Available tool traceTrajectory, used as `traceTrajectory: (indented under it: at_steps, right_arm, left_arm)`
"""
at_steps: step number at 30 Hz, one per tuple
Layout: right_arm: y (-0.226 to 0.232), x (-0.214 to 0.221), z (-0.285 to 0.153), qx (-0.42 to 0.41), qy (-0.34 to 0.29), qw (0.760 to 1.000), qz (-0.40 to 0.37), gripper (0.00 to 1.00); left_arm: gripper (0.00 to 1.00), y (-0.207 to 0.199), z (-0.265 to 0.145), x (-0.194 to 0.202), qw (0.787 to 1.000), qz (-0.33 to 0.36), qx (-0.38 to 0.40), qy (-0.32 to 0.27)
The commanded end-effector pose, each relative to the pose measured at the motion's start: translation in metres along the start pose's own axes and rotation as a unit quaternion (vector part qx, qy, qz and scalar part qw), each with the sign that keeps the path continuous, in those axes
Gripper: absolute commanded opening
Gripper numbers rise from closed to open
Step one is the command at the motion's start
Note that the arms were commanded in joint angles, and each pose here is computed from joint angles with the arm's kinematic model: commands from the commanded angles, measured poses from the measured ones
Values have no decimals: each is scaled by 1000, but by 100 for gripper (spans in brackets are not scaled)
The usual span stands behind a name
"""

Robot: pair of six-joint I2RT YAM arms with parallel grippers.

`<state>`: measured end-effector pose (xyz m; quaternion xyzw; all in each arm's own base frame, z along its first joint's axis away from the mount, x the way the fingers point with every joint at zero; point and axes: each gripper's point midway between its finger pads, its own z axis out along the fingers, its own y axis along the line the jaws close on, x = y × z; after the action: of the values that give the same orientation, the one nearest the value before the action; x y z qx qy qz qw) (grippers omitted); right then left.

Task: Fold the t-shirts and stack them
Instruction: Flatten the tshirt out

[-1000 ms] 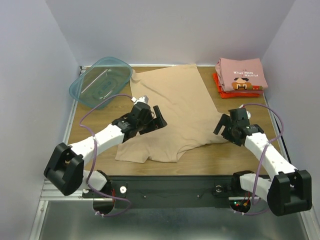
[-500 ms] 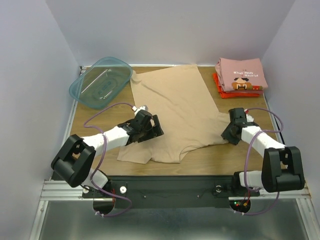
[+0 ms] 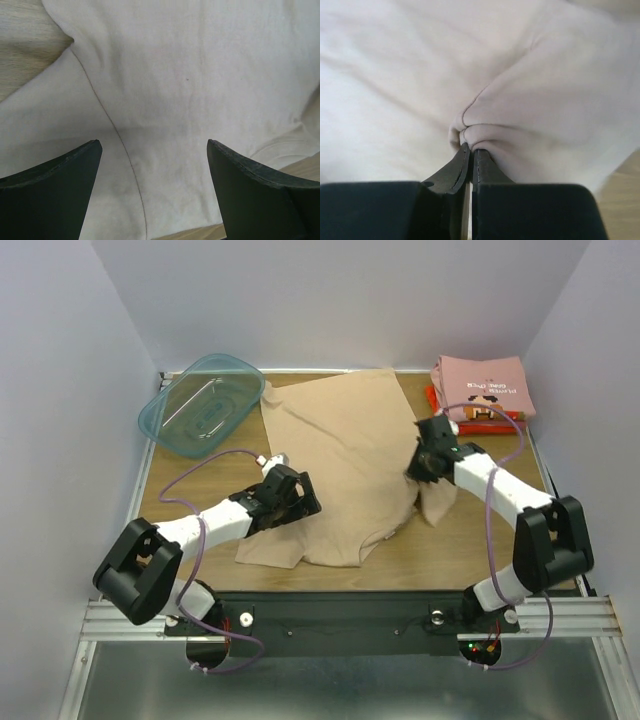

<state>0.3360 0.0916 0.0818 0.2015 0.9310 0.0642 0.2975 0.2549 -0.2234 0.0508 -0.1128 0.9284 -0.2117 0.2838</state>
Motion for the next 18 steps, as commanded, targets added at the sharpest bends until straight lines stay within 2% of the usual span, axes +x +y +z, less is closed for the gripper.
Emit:
traceTrajectory:
  at_steps: [1,3,4,6,7,8,9,10,11,12,14,18]
  right_arm:
    - [39,-4,0,24,-6,999,-25,4]
    - [68,-18,3,16,-14,999,-34,9]
    - [77,-3,21,29,6,998,-62,11]
    - [119,-25,23,4,-17,996,-83,15]
    - [124,-9,50,25,8,991,-131,15]
    - [139,-15,54,21,3,989,-148,19]
    - [170,-39,50,1,-27,987,-158,24]
    - [180,-43,50,8,-37,979,-203,29]
    - [183,-37,66,23,-31,974,-222,46]
    - [197,-50,57,15,-48,973,-227,53]
    - [193,-43,52,24,-40,968,-245,67]
    - [161,-37,16,24,-53,974,-219,77]
  left_arm:
    - [99,3,-9,-9,1000,-5,-6,-27]
    - [98,7,-12,-10,999,-6,-12,-32]
    - [98,7,-13,-11,999,-7,-12,-34]
    - [98,9,-13,-11,999,-7,-17,-32]
    - [98,10,-13,-13,999,-8,-19,-34]
    - [98,10,-13,-12,999,-7,-20,-34]
    - [98,10,-13,-14,999,-6,-22,-35]
    - [98,11,-13,-15,999,-7,-24,-36]
    - [99,11,-13,-15,999,-6,-26,-36]
    - [99,12,-13,-17,999,-7,-29,-37]
    - [98,13,-14,-17,999,-7,-31,-40]
    - [99,12,-11,-19,999,-7,-33,-41]
